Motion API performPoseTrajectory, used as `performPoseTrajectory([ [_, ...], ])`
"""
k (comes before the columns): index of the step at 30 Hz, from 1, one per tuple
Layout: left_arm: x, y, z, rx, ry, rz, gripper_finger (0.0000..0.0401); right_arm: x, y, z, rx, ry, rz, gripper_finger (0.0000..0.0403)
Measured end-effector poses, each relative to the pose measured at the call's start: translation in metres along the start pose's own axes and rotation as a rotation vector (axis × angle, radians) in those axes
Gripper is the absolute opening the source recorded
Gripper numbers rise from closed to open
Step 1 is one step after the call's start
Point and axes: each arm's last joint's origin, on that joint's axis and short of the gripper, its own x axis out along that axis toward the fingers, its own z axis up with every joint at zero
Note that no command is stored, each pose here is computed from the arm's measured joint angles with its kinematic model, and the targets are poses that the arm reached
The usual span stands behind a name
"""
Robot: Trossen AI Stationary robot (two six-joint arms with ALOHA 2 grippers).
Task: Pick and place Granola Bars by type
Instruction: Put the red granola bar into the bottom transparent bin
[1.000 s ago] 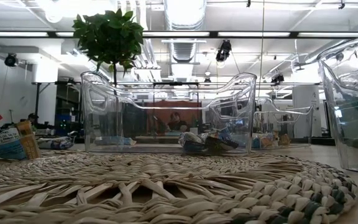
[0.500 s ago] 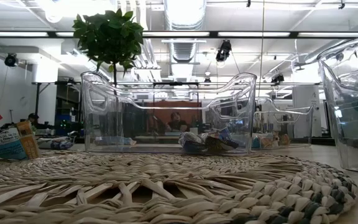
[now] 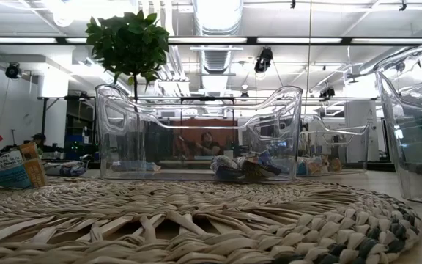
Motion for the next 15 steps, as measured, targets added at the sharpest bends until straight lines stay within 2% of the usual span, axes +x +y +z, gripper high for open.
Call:
performPoseTrajectory([
  [8, 0.000, 0.000, -0.001, 0.019, 0.005, 0.001, 0.0231, -0.001, 0.000, 0.002, 0.019, 0.033, -0.005, 0.0018],
  [11, 0.000, 0.000, -0.001, 0.035, 0.008, -0.012, 0.0243, -0.006, -0.001, 0.006, 0.086, 0.131, 0.008, 0.0018],
  [15, 0.000, 0.000, -0.001, 0.043, 0.011, -0.015, 0.0245, -0.018, -0.006, 0.010, 0.164, 0.346, -0.024, 0.0017],
])
